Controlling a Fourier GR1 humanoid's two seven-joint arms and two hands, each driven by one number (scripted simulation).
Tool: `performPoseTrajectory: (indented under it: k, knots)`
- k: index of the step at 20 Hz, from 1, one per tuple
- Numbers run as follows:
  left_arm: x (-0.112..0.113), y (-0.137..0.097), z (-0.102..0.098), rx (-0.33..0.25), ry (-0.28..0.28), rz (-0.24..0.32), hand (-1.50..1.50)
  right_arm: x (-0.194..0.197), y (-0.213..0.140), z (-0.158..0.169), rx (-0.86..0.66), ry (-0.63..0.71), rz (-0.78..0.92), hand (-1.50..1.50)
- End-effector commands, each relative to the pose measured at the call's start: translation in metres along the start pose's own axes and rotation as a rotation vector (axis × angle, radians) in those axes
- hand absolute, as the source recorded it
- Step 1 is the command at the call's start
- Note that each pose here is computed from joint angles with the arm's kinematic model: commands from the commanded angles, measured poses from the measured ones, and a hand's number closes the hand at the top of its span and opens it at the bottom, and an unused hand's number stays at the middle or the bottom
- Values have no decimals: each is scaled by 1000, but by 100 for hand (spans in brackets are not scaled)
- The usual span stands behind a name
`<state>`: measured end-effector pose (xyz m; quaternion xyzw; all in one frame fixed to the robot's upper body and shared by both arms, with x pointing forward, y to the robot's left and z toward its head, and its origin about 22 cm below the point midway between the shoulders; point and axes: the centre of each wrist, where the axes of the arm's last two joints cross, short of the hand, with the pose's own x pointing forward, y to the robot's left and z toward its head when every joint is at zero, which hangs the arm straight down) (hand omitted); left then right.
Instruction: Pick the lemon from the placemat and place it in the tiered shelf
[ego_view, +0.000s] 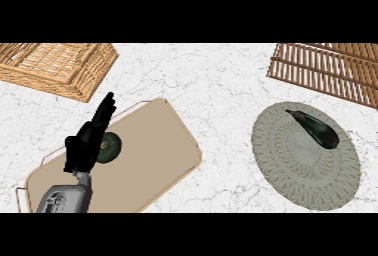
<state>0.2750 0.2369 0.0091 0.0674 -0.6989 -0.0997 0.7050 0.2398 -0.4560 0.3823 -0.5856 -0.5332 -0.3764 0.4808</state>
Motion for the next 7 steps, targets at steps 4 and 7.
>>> performPoseTrajectory:
  k: [4,7]
  knots:
    - [2,13,9,17,2,4,0,-29,-90,-12,72,12,133,-150]
    - [4,7,-1,0,-4,11,0,-31,-129,0,91,12,109,-150]
